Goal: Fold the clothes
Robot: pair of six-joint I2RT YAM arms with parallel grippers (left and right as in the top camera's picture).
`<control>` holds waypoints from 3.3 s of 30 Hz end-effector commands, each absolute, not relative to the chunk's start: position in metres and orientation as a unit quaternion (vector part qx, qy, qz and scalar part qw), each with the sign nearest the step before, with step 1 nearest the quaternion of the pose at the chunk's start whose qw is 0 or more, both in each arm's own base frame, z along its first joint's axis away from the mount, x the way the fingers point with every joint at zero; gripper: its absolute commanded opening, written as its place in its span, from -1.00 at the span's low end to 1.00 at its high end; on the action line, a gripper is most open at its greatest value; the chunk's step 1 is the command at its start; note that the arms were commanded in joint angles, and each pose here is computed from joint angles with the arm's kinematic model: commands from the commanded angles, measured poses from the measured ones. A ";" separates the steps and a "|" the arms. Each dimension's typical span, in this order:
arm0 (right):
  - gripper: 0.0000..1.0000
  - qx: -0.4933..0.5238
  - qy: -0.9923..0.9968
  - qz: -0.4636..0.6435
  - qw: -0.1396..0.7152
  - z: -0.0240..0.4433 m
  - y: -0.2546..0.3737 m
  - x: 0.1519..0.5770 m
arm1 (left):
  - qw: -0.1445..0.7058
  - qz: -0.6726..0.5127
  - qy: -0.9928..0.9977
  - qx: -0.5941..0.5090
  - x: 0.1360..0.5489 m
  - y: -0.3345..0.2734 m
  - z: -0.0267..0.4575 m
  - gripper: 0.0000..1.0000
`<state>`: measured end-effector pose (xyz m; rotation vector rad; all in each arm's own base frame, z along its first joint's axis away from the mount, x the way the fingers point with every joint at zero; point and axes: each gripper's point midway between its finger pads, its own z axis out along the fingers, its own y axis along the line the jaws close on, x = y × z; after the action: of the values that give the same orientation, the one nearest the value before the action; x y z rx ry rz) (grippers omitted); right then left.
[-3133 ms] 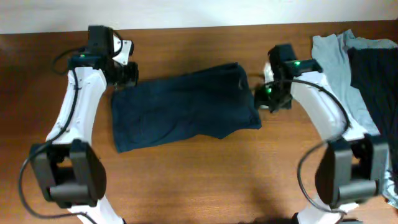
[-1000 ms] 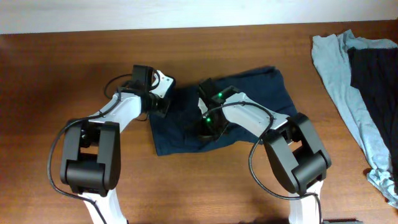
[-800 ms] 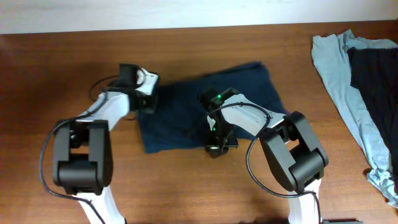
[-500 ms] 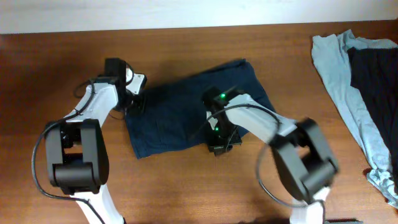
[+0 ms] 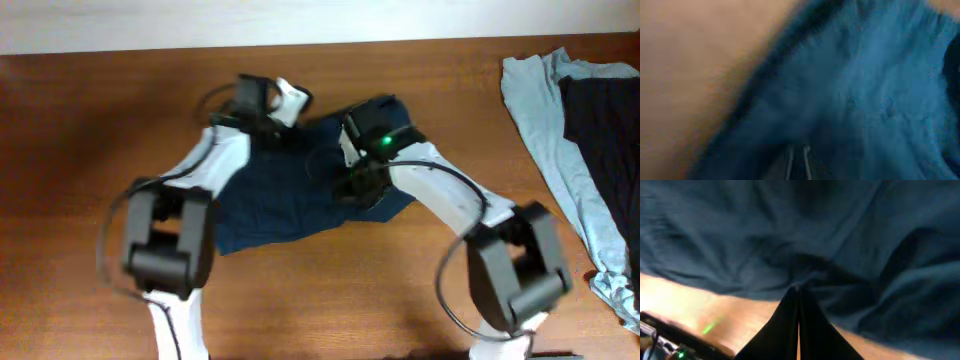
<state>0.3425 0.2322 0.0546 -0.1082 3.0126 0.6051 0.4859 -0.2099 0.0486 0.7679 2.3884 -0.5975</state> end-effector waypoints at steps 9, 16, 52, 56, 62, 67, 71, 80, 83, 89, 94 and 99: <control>-0.92 0.011 0.990 0.084 -0.114 0.005 0.191 0.287 | 0.232 -0.062 0.943 0.231 0.502 -0.153 -0.048 -0.84; -0.92 -0.016 0.987 0.061 -0.145 0.010 0.178 0.267 | 0.222 -0.097 0.950 0.195 0.524 -0.132 -0.008 -0.86; -0.92 0.189 0.975 0.087 -0.076 -0.038 0.155 0.344 | 0.284 -0.047 0.937 0.198 0.592 -0.160 -0.007 -0.85; -0.92 0.192 0.972 0.063 -0.120 -0.035 0.148 0.321 | 0.278 -0.074 0.938 0.193 0.592 -0.154 -0.002 -0.84; -0.92 0.109 0.987 0.086 -0.086 -0.001 0.156 0.323 | 0.254 -0.089 0.943 0.196 0.583 -0.156 0.039 -0.85; -0.92 0.012 0.989 0.139 0.043 0.071 0.169 0.351 | 0.265 -0.098 0.938 0.202 0.566 -0.160 0.141 -0.84; -0.92 -0.080 0.962 0.160 0.205 0.158 0.171 0.375 | 0.275 -0.126 0.933 0.193 0.525 -0.160 0.228 -0.63; -0.59 -0.136 0.933 0.163 0.289 0.216 0.166 0.369 | 0.224 -0.041 0.970 0.090 0.419 -0.090 0.305 -0.62; -0.41 -0.083 0.940 0.165 0.286 0.211 0.150 0.381 | 0.191 -0.052 0.979 0.047 0.402 -0.076 0.299 -0.70; -0.70 0.001 0.956 0.175 0.236 0.151 0.117 0.421 | 0.081 -0.057 0.995 0.030 0.388 -0.075 0.231 -0.78; -0.86 -0.004 0.954 0.234 0.186 0.087 0.136 0.442 | -0.015 -0.081 0.997 0.012 0.368 -0.085 0.152 -0.88; -0.92 0.001 0.960 0.231 0.160 0.026 0.138 0.455 | -0.091 -0.067 0.994 -0.014 0.332 -0.079 0.073 -0.88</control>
<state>0.4556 0.1349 0.0474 -0.0059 2.7109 0.6347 0.3555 -0.0787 0.1027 0.0212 3.2360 -0.2124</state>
